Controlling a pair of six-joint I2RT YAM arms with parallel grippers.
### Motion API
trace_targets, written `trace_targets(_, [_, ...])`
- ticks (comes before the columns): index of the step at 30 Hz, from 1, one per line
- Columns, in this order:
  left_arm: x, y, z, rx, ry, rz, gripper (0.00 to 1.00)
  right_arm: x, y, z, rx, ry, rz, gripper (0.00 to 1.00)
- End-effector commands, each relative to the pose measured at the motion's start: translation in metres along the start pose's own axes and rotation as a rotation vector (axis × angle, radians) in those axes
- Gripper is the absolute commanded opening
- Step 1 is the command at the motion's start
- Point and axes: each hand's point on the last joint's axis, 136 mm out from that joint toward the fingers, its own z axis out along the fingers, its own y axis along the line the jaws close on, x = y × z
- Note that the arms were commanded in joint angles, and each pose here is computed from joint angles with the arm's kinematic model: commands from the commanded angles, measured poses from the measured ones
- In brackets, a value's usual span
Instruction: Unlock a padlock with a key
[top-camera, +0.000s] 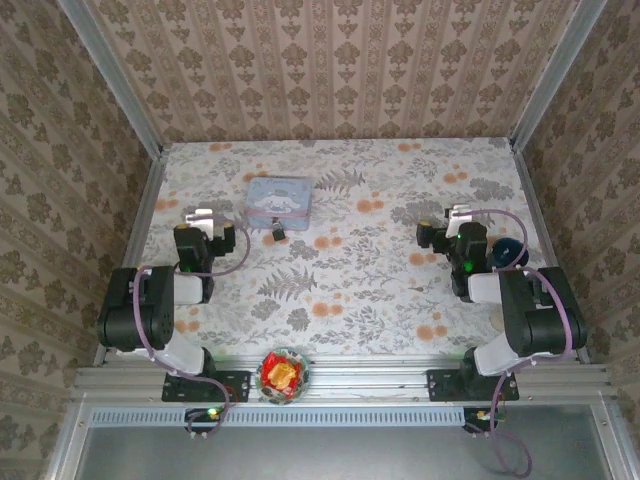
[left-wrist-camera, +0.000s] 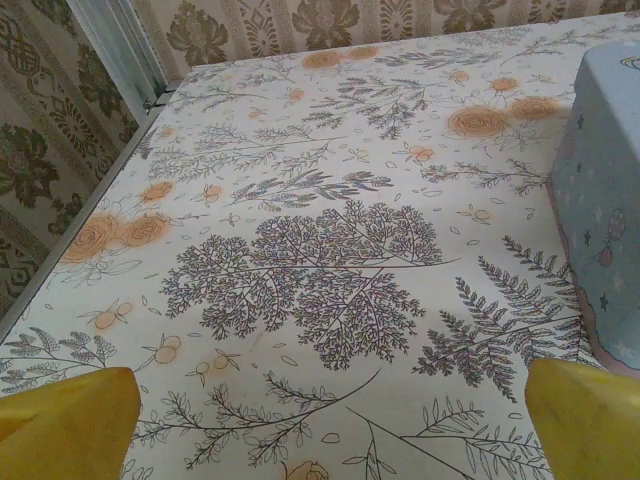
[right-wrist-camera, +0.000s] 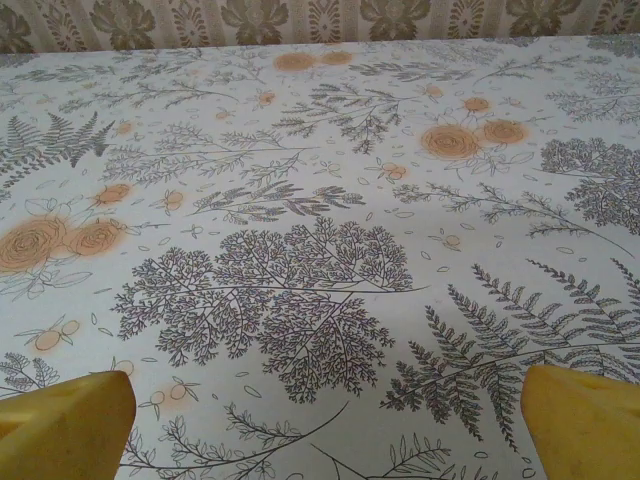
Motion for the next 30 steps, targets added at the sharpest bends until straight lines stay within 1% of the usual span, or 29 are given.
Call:
trace_targets(1, [-0.0041, 0.0010, -0.0008, -0.009, -0.019, -0.015, 1.00, -0.0078, -0.0017, 0.0038, 0.019, -0.014, 0.001, 1.00])
trace_targets(18, [-0.0042, 0.0008, -0.0009, -0.008, -0.019, -0.016, 1.00, -0.0080, -0.0018, 0.0037, 0.019, -0.015, 0.001, 1.00])
trace_targets(22, [-0.0048, -0.0038, -0.0002, 0.017, -0.018, -0.005, 1.00, -0.0084, -0.0017, 0.0038, 0.019, -0.016, 0.001, 1.00])
trace_targets(30, [-0.0045, -0.0041, -0.0003, 0.019, -0.017, -0.005, 1.00, -0.0086, -0.0018, 0.0038, 0.019, -0.016, 0.001, 1.00])
